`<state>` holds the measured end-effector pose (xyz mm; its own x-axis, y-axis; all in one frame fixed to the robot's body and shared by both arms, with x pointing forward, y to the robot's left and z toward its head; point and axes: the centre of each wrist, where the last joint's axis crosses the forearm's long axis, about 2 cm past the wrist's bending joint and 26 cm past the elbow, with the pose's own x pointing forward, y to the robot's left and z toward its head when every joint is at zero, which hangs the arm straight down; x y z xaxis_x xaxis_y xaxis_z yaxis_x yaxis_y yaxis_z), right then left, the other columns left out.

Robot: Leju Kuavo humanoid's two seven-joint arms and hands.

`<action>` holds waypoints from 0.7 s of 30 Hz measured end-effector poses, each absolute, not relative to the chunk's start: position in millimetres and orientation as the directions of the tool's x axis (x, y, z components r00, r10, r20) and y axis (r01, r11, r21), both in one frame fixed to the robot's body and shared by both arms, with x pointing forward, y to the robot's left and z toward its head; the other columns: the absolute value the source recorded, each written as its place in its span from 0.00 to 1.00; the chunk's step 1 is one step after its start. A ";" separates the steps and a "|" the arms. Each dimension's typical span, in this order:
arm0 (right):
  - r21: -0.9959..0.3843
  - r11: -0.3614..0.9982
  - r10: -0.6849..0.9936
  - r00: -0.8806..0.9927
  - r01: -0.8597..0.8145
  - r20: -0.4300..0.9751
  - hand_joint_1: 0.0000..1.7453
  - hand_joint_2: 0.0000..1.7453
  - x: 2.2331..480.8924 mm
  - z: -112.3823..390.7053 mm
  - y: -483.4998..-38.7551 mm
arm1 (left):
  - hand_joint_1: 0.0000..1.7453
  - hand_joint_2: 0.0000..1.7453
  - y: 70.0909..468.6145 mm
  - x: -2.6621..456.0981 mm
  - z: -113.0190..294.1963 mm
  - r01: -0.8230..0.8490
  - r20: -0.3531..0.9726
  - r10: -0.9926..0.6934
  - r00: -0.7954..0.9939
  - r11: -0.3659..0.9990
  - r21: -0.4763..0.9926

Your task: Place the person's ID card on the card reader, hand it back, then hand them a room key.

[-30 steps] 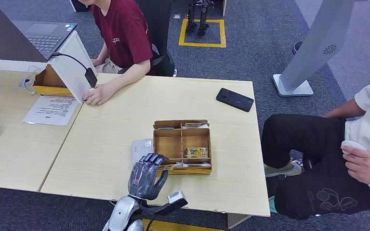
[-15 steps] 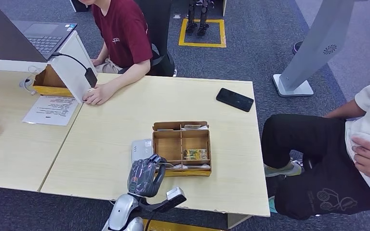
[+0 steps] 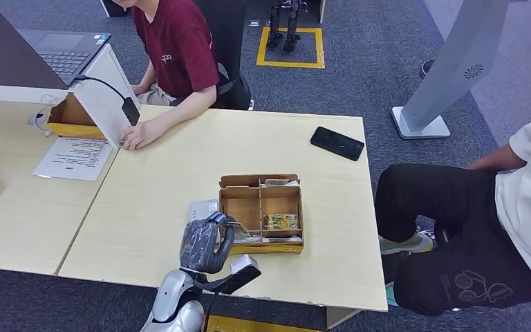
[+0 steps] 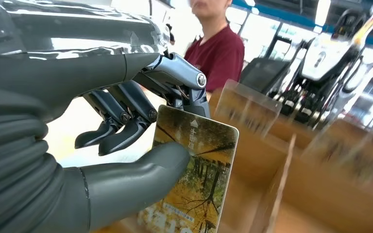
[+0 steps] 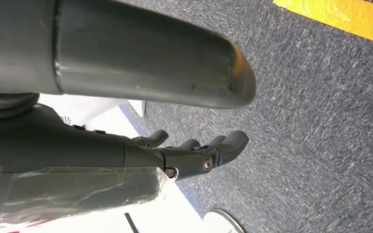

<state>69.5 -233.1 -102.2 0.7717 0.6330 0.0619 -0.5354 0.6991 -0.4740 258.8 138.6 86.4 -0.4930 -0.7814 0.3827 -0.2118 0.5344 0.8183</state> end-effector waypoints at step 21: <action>-0.462 0.700 0.634 0.771 -0.544 0.052 0.00 0.00 69.5 -102.3 -232.6 | 1.00 1.00 206.1 326.2 186.6 -0.347 0.377 -0.770 -0.515 0.589 0.730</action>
<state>69.5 -232.6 -102.3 0.7713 0.6343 0.0522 -0.5443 0.7000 -0.4624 326.2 206.1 186.6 -0.5151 -0.7699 0.3767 -0.3467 0.5891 0.7299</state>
